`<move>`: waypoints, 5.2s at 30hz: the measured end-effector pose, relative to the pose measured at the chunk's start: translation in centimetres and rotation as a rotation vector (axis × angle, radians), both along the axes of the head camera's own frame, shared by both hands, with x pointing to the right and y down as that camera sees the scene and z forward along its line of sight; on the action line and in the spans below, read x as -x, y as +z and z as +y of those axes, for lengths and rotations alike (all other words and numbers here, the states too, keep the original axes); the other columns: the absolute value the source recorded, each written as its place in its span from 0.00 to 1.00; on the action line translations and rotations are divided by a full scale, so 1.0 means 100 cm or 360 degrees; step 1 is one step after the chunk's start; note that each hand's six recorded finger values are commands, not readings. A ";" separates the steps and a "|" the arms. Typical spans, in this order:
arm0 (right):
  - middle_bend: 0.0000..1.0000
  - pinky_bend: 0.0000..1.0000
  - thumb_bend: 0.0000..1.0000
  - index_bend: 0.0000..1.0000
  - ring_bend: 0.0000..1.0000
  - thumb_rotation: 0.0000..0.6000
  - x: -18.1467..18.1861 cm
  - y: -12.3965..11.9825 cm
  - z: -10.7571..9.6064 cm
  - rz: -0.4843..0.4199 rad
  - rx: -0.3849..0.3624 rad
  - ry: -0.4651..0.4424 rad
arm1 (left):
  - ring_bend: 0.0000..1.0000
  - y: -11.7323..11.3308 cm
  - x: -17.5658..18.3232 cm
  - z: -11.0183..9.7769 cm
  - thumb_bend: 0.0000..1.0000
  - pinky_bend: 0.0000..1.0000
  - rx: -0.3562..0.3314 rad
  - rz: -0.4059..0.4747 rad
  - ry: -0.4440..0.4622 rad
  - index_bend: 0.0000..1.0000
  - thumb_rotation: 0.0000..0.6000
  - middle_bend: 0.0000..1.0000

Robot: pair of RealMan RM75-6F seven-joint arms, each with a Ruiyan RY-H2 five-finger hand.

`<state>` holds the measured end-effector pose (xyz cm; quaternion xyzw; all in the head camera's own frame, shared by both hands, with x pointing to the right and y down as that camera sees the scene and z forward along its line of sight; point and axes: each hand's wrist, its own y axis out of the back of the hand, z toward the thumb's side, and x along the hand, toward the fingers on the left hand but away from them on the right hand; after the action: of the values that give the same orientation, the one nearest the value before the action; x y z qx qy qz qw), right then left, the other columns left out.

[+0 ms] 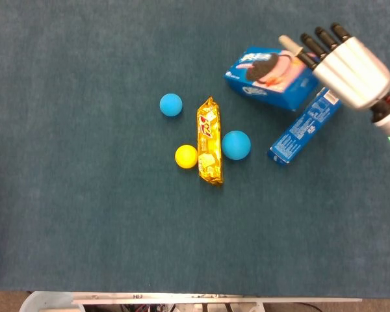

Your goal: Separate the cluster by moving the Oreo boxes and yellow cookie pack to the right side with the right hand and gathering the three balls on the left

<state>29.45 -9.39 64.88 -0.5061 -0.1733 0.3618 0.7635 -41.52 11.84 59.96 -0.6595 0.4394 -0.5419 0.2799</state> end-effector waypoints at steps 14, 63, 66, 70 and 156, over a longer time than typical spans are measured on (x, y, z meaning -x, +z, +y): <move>0.31 0.38 0.08 0.10 0.28 1.00 -0.020 -0.031 0.006 -0.0108 0.0050 0.0064 | 0.11 -0.004 -0.002 -0.002 0.33 0.10 -0.0006 -0.0010 0.0007 0.17 1.00 0.16; 0.44 0.49 0.00 0.26 0.40 1.00 0.085 0.026 0.101 0.0117 0.0919 -0.0052 | 0.11 -0.010 0.010 0.017 0.33 0.10 0.0024 0.0000 0.0013 0.17 1.00 0.16; 0.44 0.44 0.00 0.26 0.38 1.00 0.089 0.033 0.099 0.0153 0.0907 -0.0031 | 0.11 -0.010 0.011 0.018 0.33 0.10 0.0025 0.0000 0.0008 0.17 1.00 0.16; 0.40 0.36 0.00 0.26 0.33 1.00 0.092 0.040 0.098 0.0194 0.0914 -0.0008 | 0.11 -0.010 0.012 0.018 0.33 0.10 0.0020 -0.0001 0.0006 0.17 1.00 0.16; 0.45 0.49 0.14 0.46 0.47 1.00 0.148 0.096 0.115 0.0380 0.0637 0.0003 | 0.11 -0.015 0.025 0.033 0.33 0.07 0.0026 0.0092 -0.0030 0.18 1.00 0.17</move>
<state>14.70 2.09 74.47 -0.6008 -0.0070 0.4470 0.6627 -44.03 15.13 58.43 -0.6729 0.4492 -0.5287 0.2566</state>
